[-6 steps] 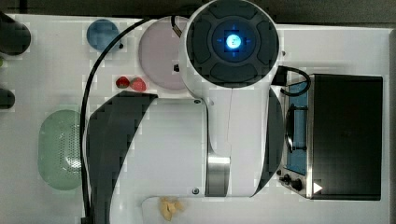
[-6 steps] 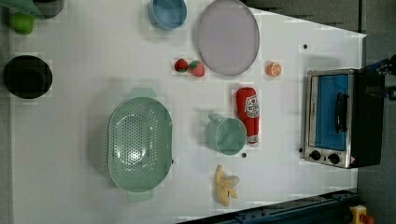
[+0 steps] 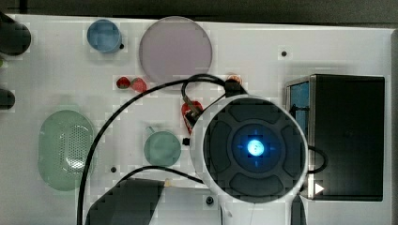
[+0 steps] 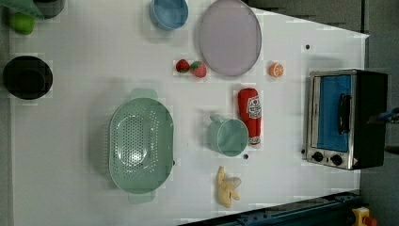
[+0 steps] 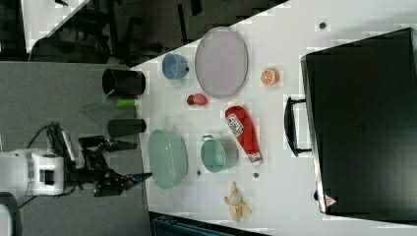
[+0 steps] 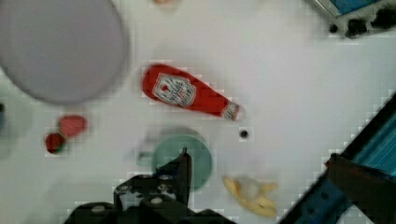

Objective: Pick Ketchup from the table and place it in strainer.

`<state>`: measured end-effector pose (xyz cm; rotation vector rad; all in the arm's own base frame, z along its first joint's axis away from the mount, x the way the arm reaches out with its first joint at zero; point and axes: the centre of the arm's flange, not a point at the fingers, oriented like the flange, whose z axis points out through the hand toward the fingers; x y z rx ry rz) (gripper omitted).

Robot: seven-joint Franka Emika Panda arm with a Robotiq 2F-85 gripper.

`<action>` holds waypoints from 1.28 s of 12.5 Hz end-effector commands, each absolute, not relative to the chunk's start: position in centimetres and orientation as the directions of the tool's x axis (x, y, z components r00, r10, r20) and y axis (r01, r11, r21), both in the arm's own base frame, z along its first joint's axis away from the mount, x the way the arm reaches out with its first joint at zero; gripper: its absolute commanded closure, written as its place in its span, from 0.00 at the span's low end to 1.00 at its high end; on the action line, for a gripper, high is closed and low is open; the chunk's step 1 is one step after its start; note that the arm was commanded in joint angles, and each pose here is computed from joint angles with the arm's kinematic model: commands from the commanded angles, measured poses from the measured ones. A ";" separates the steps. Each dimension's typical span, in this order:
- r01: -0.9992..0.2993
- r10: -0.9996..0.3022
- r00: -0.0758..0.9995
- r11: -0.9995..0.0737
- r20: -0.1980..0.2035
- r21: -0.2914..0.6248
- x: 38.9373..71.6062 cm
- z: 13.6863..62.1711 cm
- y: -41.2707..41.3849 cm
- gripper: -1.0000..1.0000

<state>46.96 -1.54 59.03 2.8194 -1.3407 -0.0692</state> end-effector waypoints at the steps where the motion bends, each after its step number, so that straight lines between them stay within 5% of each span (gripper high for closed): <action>1: -0.694 -0.697 0.711 -0.717 -0.095 0.070 48.8 53.7 -1.5 0.00; 6: -0.277 -0.276 0.954 -0.961 -0.113 0.012 51.4 45.2 -1.0 0.00; 11: 0.108 0.110 0.991 -0.994 -0.073 -0.035 52.7 35.5 -0.8 0.00; 16: 0.178 0.179 0.984 -0.984 -0.022 -0.032 52.3 27.0 0.6 0.00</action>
